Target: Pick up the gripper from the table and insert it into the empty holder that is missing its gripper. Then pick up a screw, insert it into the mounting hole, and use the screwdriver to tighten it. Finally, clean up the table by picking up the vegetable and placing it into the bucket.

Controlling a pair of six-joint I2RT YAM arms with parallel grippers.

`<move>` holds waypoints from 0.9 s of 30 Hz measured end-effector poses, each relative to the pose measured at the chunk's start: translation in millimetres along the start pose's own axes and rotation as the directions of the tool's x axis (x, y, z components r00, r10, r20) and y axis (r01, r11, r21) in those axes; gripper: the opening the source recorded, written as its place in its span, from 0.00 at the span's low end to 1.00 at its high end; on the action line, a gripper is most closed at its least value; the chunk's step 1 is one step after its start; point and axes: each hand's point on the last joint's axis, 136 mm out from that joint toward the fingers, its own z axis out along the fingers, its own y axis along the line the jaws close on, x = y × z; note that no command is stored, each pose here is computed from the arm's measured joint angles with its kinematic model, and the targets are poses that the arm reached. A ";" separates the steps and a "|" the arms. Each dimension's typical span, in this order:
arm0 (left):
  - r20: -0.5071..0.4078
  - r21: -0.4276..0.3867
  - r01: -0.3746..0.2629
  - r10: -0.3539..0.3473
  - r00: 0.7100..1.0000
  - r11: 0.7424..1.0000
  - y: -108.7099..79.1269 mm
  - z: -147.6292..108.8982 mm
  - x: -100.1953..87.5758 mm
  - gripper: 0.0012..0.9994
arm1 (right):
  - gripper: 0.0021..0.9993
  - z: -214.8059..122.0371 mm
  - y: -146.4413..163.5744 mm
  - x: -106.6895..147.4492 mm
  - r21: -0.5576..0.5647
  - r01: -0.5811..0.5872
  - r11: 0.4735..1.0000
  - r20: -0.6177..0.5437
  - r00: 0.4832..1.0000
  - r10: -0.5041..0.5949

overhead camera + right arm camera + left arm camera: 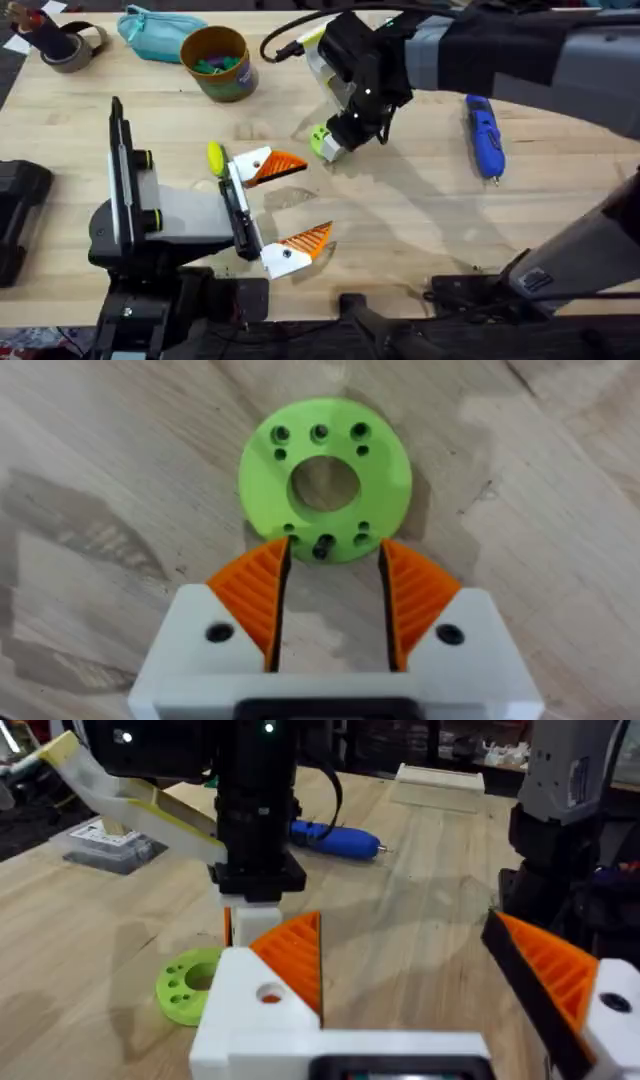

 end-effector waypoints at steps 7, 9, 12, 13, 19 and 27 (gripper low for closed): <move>0.000 0.000 0.000 0.000 1.000 1.000 0.1 0.0 0.0 0.99 | 0.52 -0.2 2.5 -3.9 -0.001 0.008 1.000 0.016 1.000 -0.008; 0.000 0.000 -0.001 0.001 1.000 1.000 0.1 0.0 0.0 0.99 | 0.52 -0.2 2.5 -4.1 -0.001 0.008 1.000 0.016 1.000 -0.008; 0.000 0.000 0.000 0.000 1.000 1.000 0.0 0.0 0.0 0.99 | 0.52 -0.2 2.6 -4.2 -0.001 0.008 1.000 0.017 1.000 -0.008; 0.000 0.000 0.000 0.000 1.000 1.000 0.0 0.0 0.0 0.99 | 0.52 -0.2 2.6 -4.3 -0.001 0.008 1.000 0.017 1.000 -0.008; 0.000 0.000 0.000 0.000 1.000 1.000 0.0 0.0 0.0 0.99 | 0.52 -0.2 2.6 -5.0 -0.001 0.008 1.000 0.020 1.000 -0.008; 0.000 0.000 0.000 0.000 1.000 1.000 0.0 0.0 0.0 0.99 | 0.34 -0.2 2.7 -8.4 -0.001 0.010 1.000 0.034 0.999 -0.009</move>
